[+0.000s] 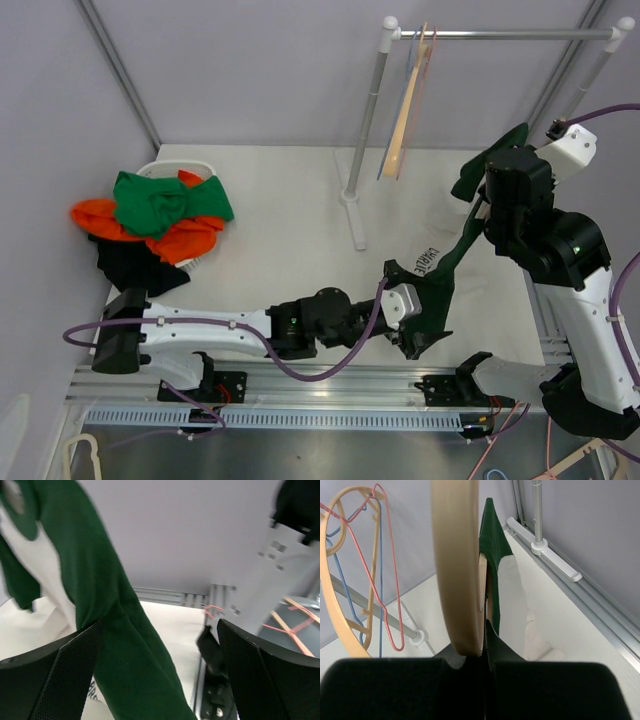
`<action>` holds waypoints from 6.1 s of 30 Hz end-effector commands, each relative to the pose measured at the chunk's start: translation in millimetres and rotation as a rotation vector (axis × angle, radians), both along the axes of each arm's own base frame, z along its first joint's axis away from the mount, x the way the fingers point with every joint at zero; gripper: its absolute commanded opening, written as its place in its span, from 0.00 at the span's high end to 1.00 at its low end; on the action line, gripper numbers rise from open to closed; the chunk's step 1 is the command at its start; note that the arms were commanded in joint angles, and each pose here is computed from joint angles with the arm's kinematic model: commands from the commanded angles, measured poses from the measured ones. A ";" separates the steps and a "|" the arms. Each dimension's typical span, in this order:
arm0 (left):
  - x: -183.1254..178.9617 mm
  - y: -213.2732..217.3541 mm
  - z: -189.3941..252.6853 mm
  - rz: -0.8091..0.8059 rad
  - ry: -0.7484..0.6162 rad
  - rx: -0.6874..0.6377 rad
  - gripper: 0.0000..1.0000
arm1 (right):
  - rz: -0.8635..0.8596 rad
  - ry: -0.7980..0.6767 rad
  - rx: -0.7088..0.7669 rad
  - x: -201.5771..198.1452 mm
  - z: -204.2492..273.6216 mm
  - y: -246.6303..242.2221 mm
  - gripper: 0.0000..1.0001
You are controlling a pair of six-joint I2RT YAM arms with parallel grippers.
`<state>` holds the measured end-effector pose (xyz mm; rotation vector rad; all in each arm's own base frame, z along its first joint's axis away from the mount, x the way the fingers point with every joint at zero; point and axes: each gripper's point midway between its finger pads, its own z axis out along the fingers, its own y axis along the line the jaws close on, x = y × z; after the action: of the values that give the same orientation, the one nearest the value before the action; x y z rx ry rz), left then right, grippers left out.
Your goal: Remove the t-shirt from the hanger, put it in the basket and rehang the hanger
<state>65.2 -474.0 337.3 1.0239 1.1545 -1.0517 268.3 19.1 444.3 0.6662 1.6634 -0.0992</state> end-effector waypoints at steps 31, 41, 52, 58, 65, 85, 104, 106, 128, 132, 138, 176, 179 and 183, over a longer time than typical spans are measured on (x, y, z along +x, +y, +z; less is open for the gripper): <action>-113.5 28.1 11.6 -0.610 -0.031 -0.012 0.99 | -0.031 -0.032 0.011 -3.6 10.1 -2.0 1.00; -147.2 50.4 -87.3 -0.699 0.094 0.151 0.99 | 0.176 0.283 -0.037 14.6 -24.4 17.9 1.00; -39.7 -2.2 -82.2 -0.147 0.252 0.220 0.99 | 0.748 0.350 0.126 -43.7 -18.2 106.4 1.00; 45.2 15.6 -111.9 0.046 0.654 0.264 0.99 | 0.722 0.295 0.077 -67.2 2.3 80.5 1.00; 145.4 108.1 -55.7 0.412 0.692 0.139 0.99 | 0.703 0.172 0.064 -54.2 31.4 78.0 1.00; 207.7 292.9 60.6 0.890 0.516 -0.085 0.99 | 1.218 0.290 0.188 -105.2 -12.3 153.2 1.00; 227.4 400.8 57.6 1.173 0.582 -0.206 0.99 | 1.137 0.284 0.214 -93.4 -30.7 142.0 1.00; 227.3 381.2 88.9 1.054 0.556 -0.214 0.99 | 0.967 0.292 0.154 -76.2 -35.9 116.7 1.00; 303.9 447.4 338.0 0.724 0.187 -0.544 0.99 | 0.331 0.174 -0.069 39.8 -26.9 15.5 1.00; 278.2 492.1 369.2 0.877 0.007 -0.584 0.99 | 0.327 0.171 -0.062 64.3 -21.6 17.5 1.00; 258.6 548.3 372.8 1.069 -0.069 -0.578 0.99 | 0.346 0.178 -0.037 94.9 -23.8 30.7 1.00; 275.5 652.6 -195.2 2.208 1.650 -0.072 0.99 | 0.378 -0.058 -0.003 132.0 36.9 33.6 1.00; 290.9 635.0 -231.5 2.037 1.775 0.011 0.99 | 0.397 -0.053 -0.004 134.5 34.4 35.0 1.00; 288.5 626.4 -271.6 1.992 1.922 0.121 0.99 | 0.396 -0.090 -0.016 140.5 43.2 30.0 1.00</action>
<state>354.9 174.0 97.8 -1.6624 2.3185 0.2437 406.0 49.9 459.2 0.3376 1.7769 0.1635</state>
